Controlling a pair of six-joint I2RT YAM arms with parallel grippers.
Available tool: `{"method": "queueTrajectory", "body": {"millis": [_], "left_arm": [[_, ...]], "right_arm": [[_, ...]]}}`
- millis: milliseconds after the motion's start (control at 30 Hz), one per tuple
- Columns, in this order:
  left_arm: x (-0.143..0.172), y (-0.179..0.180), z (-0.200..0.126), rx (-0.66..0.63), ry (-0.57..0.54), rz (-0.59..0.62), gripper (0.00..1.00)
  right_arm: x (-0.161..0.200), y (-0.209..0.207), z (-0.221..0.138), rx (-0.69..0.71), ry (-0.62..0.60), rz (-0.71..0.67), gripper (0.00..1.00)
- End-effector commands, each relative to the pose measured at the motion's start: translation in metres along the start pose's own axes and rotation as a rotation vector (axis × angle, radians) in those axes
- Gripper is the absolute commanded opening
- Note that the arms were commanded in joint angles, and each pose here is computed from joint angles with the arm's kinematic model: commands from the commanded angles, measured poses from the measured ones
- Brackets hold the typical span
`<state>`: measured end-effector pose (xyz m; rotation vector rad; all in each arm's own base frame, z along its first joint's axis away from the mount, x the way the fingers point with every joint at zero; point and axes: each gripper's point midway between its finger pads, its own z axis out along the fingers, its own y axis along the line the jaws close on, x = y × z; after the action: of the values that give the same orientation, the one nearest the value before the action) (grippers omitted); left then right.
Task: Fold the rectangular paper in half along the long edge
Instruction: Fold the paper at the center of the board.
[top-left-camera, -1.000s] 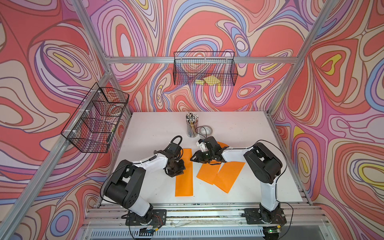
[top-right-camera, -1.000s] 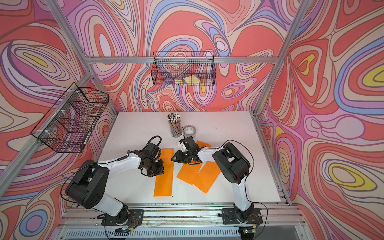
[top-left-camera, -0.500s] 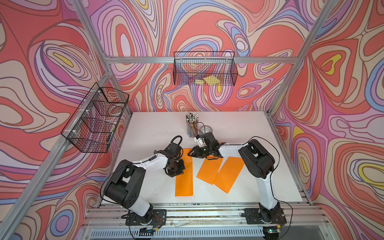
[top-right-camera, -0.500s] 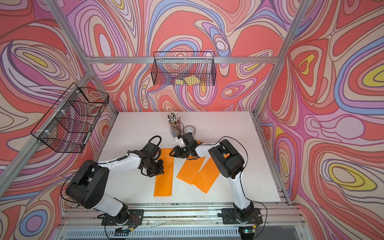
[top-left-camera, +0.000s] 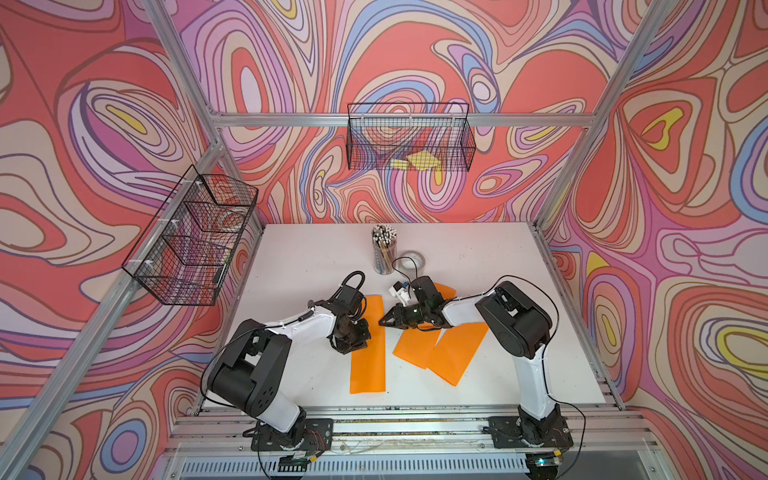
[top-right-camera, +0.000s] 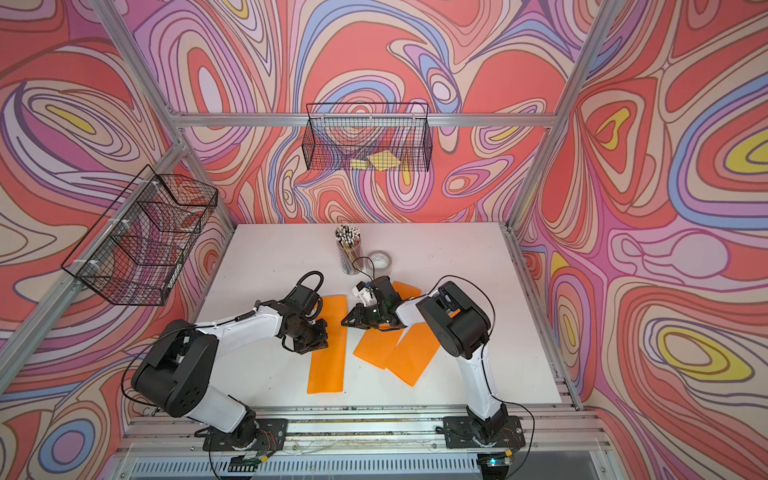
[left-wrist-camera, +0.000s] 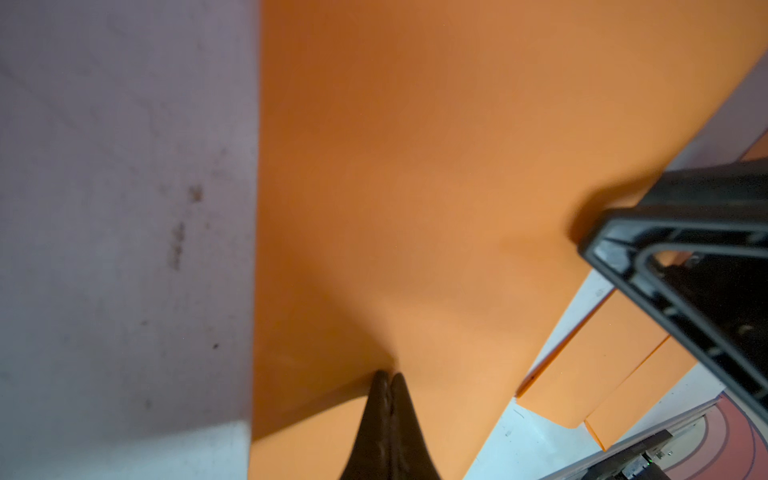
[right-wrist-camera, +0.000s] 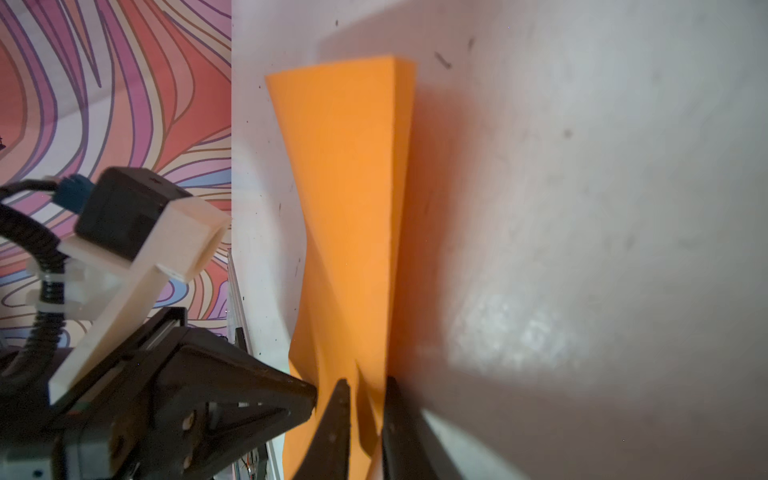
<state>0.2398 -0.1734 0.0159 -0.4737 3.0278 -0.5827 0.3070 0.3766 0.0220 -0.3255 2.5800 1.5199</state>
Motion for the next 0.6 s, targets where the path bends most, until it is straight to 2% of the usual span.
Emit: {"method": "queueTrajectory", "body": {"millis": [0, 267, 433, 500, 567], "left_arm": [[0.005, 0.017, 0.001, -0.086, 0.011, -0.011, 0.02], [0.004, 0.017, -0.004, -0.088, 0.000, -0.010, 0.03], [0.004, 0.018, -0.004, -0.091, -0.003, -0.014, 0.03], [0.004, 0.018, -0.004, -0.089, -0.002, -0.014, 0.03], [0.004, 0.018, -0.003, -0.091, 0.000, -0.015, 0.03]], "right_arm": [[0.023, -0.003, 0.003, 0.014, 0.047, 0.051, 0.15], [0.026, 0.007, 0.006, 0.014, 0.043, 0.032, 0.11], [0.029, 0.012, 0.005, -0.001, 0.042, 0.049, 0.25], [0.032, 0.018, 0.004, -0.014, 0.040, 0.048, 0.26], [0.035, 0.023, 0.003, -0.023, 0.033, 0.045, 0.22]]}}
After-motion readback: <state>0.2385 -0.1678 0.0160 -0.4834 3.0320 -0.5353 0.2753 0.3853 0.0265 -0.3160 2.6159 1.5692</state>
